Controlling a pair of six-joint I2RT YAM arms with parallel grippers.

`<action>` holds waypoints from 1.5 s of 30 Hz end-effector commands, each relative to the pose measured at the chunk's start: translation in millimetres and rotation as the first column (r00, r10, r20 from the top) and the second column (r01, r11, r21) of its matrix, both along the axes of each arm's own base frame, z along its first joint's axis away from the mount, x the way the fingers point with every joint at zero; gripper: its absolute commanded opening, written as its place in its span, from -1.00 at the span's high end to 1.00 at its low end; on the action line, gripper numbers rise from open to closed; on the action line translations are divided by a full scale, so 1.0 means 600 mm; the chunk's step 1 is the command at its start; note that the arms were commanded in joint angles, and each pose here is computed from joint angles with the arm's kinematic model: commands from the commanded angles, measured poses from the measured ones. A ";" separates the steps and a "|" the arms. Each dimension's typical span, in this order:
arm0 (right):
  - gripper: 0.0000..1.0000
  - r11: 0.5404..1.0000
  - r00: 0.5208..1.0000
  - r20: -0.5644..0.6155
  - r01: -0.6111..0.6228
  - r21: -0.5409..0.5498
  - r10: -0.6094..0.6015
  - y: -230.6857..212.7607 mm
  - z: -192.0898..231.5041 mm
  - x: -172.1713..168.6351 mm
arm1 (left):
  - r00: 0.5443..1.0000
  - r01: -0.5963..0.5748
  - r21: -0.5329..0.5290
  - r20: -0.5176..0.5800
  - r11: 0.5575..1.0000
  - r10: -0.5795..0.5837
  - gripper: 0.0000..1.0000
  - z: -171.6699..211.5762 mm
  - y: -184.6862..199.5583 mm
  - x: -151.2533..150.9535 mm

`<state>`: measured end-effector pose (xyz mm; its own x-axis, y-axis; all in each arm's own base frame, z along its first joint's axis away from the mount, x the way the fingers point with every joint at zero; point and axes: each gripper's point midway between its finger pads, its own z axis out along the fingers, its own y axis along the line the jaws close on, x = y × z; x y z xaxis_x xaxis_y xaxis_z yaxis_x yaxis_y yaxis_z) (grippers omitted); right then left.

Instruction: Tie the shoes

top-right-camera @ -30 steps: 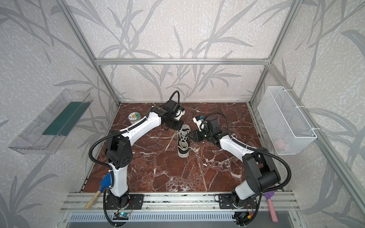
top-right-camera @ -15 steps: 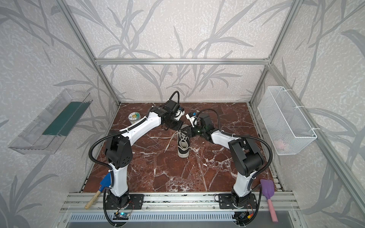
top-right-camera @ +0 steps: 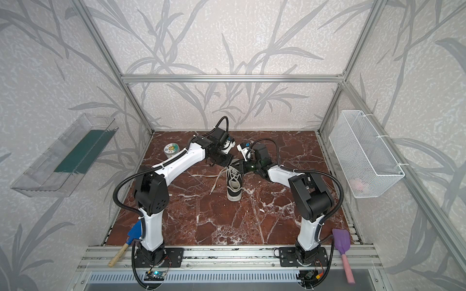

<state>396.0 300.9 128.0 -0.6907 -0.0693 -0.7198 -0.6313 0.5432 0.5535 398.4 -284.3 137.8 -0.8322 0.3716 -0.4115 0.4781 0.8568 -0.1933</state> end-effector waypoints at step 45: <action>1.00 0.968 0.982 -0.115 0.119 -0.221 -0.147 -0.070 -0.086 0.047 | 0.980 -0.048 -0.044 -0.196 0.998 0.038 0.26 -0.087 0.008 -0.041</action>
<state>423.9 257.6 80.4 -0.7689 -0.1083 -0.6302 -0.4864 0.7387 0.4666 377.8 -285.2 96.7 -0.9043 0.3168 -0.2861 0.4019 0.8578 -0.3204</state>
